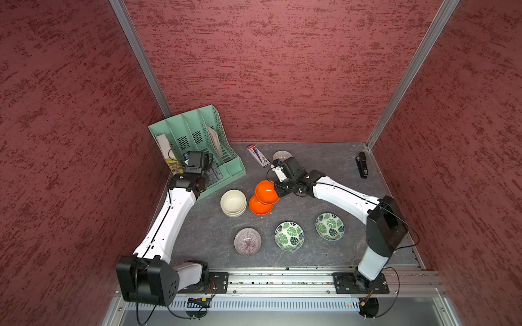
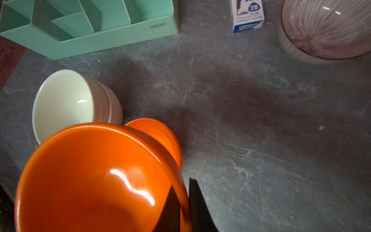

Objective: Stack the bowls
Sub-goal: Place the bowl on the bowl.

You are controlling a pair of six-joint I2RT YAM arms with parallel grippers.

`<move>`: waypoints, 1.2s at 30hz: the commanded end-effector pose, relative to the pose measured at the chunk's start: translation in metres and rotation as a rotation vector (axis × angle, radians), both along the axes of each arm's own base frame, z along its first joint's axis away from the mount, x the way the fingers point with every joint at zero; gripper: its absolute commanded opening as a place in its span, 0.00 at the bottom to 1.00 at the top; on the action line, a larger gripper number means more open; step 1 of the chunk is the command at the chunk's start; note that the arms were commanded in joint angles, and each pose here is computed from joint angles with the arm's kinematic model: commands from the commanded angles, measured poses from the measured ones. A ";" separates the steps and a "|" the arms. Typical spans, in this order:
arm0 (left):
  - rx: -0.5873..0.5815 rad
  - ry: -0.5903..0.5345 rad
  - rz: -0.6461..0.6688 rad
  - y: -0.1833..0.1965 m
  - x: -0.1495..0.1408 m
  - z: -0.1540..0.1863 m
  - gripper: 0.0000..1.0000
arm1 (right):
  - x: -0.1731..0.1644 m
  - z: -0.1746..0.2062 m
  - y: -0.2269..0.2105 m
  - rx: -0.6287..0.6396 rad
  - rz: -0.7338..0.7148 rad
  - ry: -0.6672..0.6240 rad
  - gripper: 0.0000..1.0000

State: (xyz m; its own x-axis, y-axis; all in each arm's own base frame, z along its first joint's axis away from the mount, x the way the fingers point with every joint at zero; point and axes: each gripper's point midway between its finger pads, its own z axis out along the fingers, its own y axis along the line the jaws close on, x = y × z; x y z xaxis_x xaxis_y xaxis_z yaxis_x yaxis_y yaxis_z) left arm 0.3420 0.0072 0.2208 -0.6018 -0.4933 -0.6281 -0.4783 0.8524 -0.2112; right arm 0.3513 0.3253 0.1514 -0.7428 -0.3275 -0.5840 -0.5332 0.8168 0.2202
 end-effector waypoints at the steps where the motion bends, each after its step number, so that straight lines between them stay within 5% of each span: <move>1: 0.000 -0.025 -0.005 -0.002 0.004 0.011 1.00 | 0.000 0.005 0.018 -0.014 0.048 -0.019 0.00; 10: 0.012 -0.033 -0.001 0.001 -0.001 0.015 1.00 | -0.002 -0.022 0.030 -0.136 0.079 -0.005 0.00; 36: 0.014 -0.025 0.000 0.001 -0.003 0.011 1.00 | 0.002 -0.052 0.033 -0.198 0.076 0.021 0.05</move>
